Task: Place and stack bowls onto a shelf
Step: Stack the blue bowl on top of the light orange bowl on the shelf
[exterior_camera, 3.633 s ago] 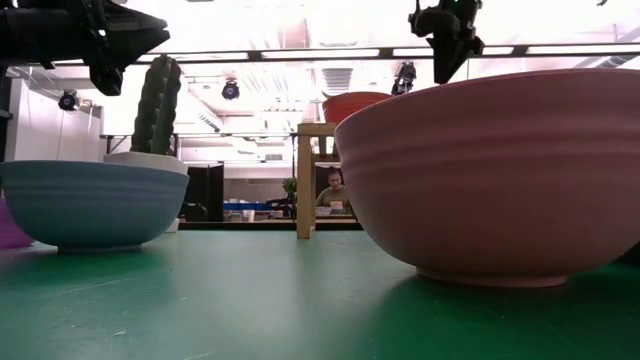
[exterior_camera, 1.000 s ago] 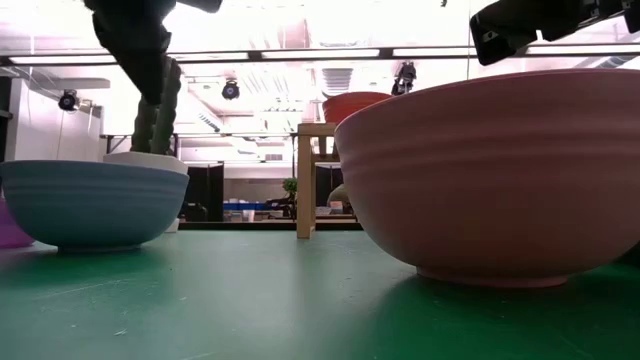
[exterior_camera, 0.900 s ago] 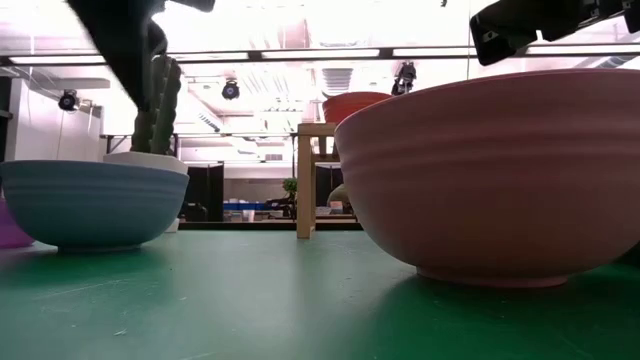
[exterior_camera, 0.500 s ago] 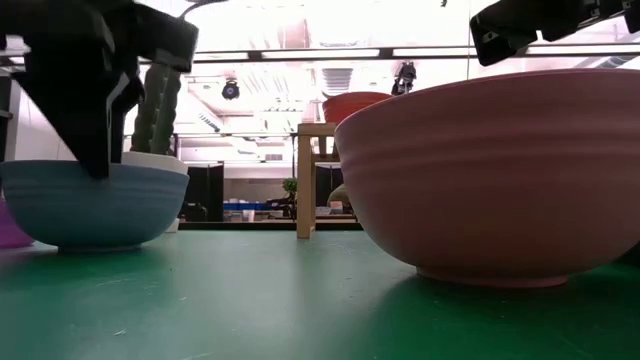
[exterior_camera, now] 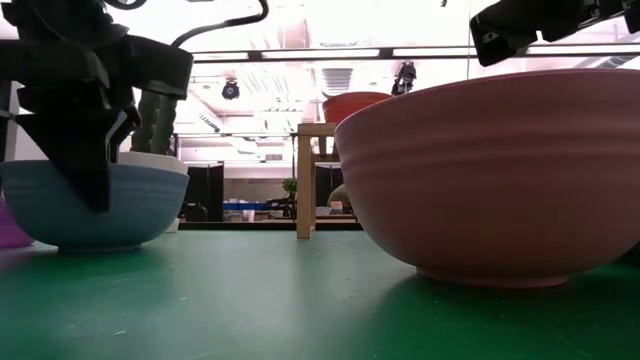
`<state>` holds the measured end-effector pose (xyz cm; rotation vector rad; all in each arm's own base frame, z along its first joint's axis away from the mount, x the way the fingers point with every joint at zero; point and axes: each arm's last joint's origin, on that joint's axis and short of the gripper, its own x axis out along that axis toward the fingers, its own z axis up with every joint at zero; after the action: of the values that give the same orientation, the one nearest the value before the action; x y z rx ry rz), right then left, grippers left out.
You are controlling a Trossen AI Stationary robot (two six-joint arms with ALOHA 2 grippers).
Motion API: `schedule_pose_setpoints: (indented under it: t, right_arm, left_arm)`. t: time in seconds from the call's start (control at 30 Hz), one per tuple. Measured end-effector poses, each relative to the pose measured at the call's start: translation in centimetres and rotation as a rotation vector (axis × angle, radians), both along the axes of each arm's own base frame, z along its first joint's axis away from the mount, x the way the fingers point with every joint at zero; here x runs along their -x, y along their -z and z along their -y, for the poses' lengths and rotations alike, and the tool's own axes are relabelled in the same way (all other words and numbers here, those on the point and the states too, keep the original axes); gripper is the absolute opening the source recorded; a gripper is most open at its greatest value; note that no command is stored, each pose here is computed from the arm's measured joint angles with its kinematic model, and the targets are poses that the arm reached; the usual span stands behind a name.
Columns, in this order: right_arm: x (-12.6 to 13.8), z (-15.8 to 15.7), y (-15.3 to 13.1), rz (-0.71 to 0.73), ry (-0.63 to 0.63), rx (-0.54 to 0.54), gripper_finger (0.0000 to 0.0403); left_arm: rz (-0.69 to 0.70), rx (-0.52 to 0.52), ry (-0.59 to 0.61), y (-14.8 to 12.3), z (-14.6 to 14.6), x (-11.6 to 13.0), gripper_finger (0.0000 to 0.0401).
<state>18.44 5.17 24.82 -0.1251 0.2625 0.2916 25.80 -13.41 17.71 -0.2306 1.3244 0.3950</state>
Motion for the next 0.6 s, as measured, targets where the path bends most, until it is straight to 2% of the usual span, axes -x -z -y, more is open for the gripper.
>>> schedule_pose_setpoints:
  t: [0.1, 0.37, 0.6]
  right_arm:
    - [0.0, 0.0, 0.0, 0.000, 0.000, 0.000, 0.0009]
    - [0.0, 0.0, 0.0, -0.001, 0.000, 0.000, 0.0009]
    - [0.0, 0.0, 0.0, -0.002, 0.000, 0.000, 0.0009]
  left_arm:
    - [-0.001, 0.001, 0.018, -0.3, 0.1, -0.1, 0.0010]
    - [-0.018, -0.034, 0.163, -3.8, 0.6, -1.1, 0.0001]
    - [-0.023, -0.161, 0.281, -8.7, 0.4, -1.6, 0.0000]
